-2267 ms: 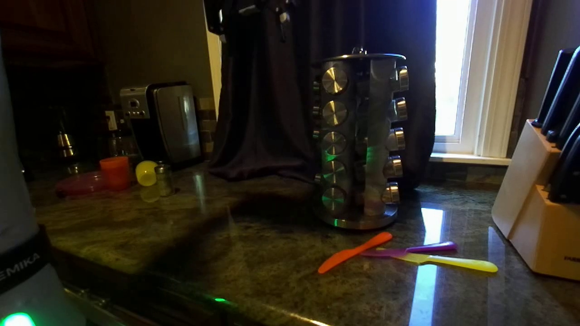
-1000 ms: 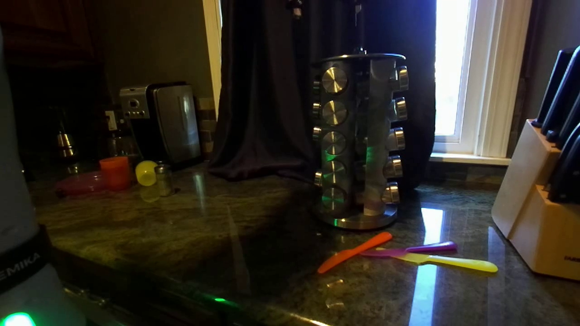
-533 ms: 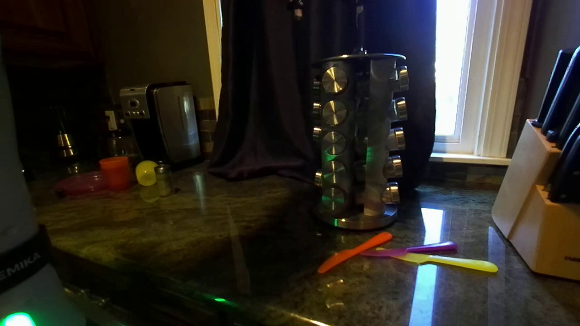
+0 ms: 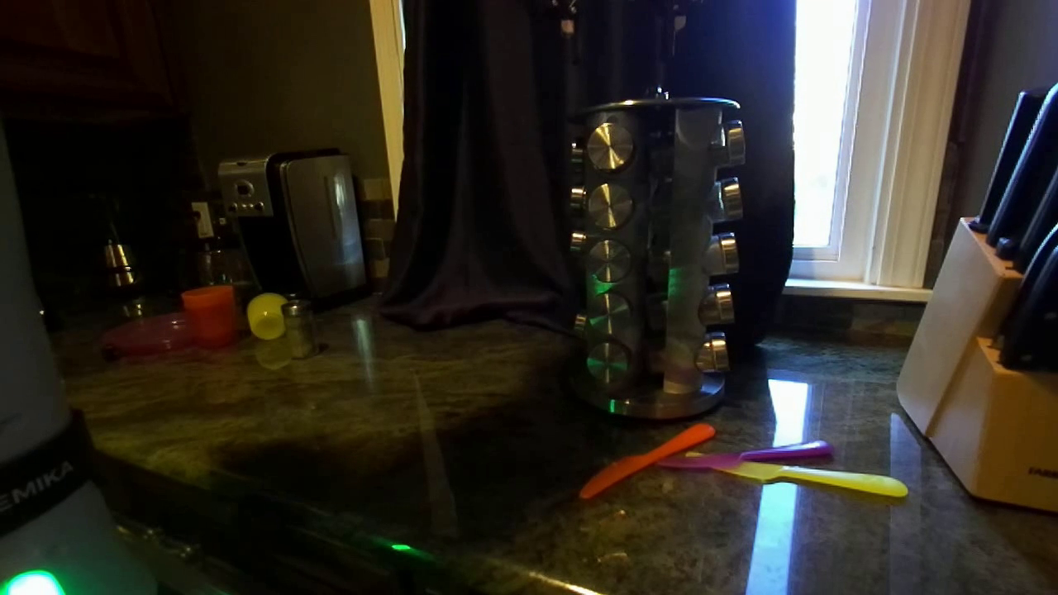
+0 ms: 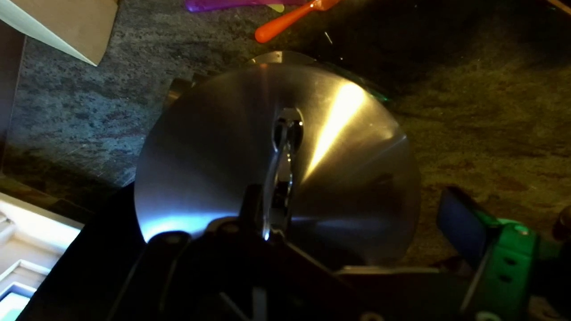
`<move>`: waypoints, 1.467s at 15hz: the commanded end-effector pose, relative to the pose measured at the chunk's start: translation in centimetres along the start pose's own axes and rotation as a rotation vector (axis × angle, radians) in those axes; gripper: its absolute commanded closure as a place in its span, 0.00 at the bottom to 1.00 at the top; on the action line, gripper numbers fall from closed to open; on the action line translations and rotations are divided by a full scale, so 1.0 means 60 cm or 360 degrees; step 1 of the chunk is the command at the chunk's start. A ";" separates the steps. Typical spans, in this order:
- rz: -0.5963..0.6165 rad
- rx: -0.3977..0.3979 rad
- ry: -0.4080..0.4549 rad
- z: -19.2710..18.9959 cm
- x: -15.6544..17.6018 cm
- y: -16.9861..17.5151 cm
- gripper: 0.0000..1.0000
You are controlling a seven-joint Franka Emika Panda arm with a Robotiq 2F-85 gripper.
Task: Twist the object on the table
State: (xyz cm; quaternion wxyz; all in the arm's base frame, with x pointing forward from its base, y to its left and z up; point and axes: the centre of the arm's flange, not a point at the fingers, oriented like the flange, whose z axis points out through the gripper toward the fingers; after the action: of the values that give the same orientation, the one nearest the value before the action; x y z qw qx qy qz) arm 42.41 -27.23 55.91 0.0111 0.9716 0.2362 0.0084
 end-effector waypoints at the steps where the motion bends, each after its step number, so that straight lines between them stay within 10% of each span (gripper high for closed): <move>1: 0.0028 0.0043 0.0005 0.003 0.009 0.029 0.00; 4: 0.0056 0.0050 -0.0004 0.007 0.018 0.041 0.03; 11: 0.0151 0.0031 -0.0058 0.020 0.042 0.060 0.55; 18: 0.0340 0.0047 -0.0110 0.030 0.056 0.056 0.28; 22: 0.0454 0.0086 -0.0116 0.023 0.052 0.051 0.62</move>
State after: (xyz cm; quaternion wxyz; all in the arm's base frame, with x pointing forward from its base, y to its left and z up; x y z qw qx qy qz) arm 46.77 -28.53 54.01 0.0064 0.9922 0.1227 -0.0227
